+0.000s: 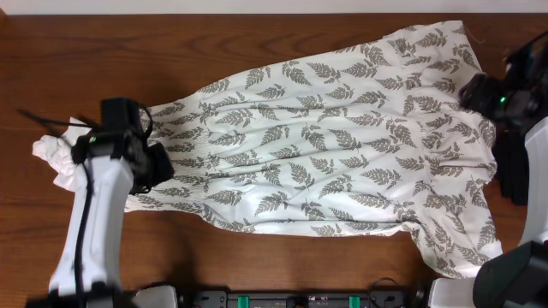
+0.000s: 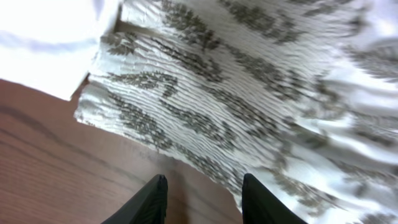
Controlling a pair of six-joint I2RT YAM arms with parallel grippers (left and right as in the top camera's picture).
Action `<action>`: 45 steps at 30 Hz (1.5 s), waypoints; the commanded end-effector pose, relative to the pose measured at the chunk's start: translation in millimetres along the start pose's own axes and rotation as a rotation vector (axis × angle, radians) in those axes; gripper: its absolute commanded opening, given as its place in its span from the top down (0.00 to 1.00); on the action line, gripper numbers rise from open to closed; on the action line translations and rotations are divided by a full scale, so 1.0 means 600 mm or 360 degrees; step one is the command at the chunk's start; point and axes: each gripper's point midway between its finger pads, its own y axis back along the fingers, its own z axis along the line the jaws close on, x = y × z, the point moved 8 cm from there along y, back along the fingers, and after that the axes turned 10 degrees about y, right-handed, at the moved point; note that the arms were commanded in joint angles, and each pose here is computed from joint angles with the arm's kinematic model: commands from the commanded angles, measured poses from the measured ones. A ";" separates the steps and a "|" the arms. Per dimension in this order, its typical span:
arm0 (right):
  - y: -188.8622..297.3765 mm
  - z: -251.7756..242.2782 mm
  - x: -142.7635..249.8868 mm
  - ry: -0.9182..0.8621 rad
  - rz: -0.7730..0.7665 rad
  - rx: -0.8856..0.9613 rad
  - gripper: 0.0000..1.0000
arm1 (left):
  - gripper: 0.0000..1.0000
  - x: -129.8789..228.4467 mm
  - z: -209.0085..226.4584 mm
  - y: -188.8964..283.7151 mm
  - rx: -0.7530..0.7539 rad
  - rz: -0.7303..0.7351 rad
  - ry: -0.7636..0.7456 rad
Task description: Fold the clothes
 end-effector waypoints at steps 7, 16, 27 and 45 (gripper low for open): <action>-0.002 0.040 0.075 0.0012 0.0444 -0.0055 0.22 | 0.62 0.038 0.014 0.077 0.0128 -0.0149 -0.0020; 0.029 0.072 0.108 0.0164 0.0565 -0.0099 0.22 | 0.61 0.121 0.041 0.108 0.0269 -0.0105 0.0001; 0.060 0.121 0.147 0.0346 0.0595 -0.0123 0.21 | 0.60 0.196 0.045 -0.034 0.0512 0.0178 0.0221; -0.022 0.275 0.234 0.1878 0.0408 0.0141 0.17 | 0.55 0.190 0.041 -0.046 0.0543 0.0114 0.0013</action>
